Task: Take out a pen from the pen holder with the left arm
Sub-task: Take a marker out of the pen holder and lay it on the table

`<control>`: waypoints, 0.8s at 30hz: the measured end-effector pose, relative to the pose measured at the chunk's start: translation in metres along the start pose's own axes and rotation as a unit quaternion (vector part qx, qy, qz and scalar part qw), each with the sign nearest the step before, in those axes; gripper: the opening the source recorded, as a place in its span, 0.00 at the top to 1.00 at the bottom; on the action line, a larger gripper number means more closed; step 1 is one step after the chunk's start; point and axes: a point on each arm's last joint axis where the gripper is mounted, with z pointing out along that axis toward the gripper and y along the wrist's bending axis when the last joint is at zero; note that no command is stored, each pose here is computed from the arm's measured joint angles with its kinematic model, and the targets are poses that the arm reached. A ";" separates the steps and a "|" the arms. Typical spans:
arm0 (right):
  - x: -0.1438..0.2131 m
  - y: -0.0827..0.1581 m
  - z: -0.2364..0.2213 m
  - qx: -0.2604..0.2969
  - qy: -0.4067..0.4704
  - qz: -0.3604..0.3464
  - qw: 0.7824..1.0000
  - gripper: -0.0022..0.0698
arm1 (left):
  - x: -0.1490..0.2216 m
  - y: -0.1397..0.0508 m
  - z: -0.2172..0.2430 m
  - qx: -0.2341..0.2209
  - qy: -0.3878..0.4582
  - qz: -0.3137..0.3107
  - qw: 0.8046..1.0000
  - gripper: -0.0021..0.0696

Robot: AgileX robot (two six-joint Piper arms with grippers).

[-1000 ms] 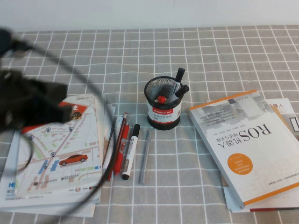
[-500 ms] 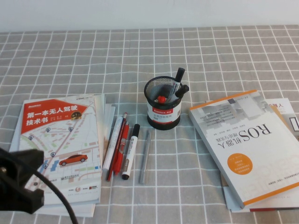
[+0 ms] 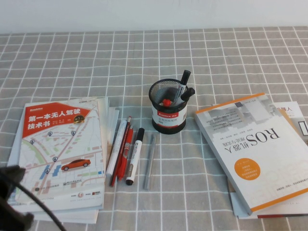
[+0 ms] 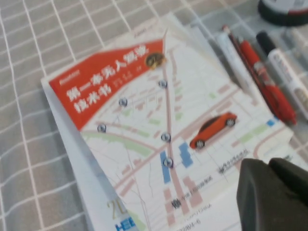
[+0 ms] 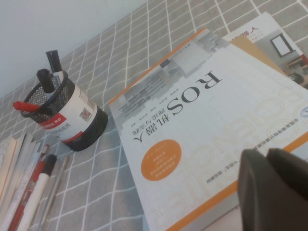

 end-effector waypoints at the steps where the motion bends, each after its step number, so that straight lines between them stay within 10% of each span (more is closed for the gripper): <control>1: 0.000 0.000 0.000 0.000 0.000 0.000 1.000 0.99 | 0.005 -0.002 0.002 0.001 0.000 0.001 1.000 0.97; 13: 0.000 0.000 0.000 -0.001 0.000 0.002 1.000 0.99 | 0.091 -0.027 0.019 -0.036 -0.208 -0.046 0.976 0.97; 24: 0.000 0.000 0.000 -0.001 0.000 0.002 1.000 0.99 | 0.129 -0.023 0.015 -0.131 -0.157 -0.154 0.967 0.97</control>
